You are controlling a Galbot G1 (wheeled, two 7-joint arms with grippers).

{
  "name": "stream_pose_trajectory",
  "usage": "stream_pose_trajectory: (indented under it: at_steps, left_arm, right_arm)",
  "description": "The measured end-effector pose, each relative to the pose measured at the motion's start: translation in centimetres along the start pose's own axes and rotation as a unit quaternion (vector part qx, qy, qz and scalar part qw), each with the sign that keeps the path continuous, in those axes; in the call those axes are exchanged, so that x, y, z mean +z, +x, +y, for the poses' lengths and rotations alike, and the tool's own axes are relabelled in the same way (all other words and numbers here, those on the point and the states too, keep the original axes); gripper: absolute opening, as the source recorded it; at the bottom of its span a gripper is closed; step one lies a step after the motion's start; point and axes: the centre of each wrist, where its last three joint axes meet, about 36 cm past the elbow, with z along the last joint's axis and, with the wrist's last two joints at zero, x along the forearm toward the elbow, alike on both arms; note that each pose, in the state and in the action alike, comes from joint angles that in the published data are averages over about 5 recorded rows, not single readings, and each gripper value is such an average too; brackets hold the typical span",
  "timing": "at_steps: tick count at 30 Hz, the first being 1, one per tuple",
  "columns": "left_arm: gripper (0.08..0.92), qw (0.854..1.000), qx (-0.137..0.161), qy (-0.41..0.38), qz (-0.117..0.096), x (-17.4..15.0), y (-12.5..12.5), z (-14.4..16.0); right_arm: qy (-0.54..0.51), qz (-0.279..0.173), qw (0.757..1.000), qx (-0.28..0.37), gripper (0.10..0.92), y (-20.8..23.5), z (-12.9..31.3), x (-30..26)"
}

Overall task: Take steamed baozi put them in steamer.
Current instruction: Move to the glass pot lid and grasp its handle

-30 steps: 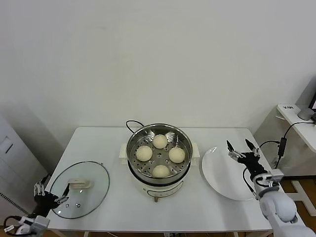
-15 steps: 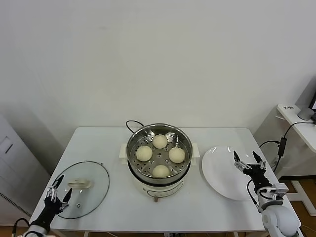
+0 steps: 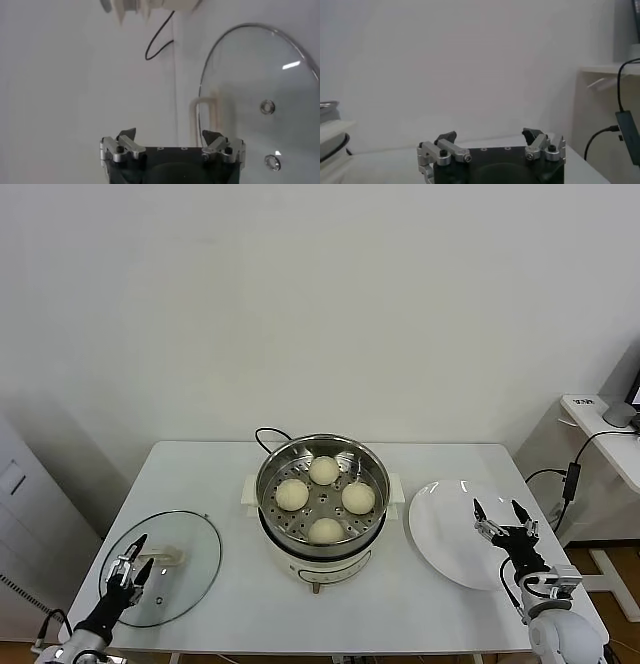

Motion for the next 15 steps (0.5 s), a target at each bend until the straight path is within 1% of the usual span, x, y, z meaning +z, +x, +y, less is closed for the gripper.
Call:
stream_pose_trajectory:
  at_steps: [8, 12, 15]
  left_arm:
    - [0.823, 1.0, -0.006, -0.016, 0.001, 0.1, -1.7, -0.4]
    - [0.817, 1.0, -0.007, -0.018, 0.004, 0.0, -2.1, -0.6]
    - [0.766, 1.0, -0.008, -0.018, 0.005, -0.1, -2.3, -0.8]
  right_arm:
    - [0.001, 0.003, 1.0, 0.001, 0.823, 0.1, -0.3, 0.3]
    - [0.0, 0.003, 1.0, 0.002, 0.823, 0.0, -0.4, 0.3]
    - [0.0, 0.001, 1.0, 0.005, 0.823, -0.1, -0.6, 0.2]
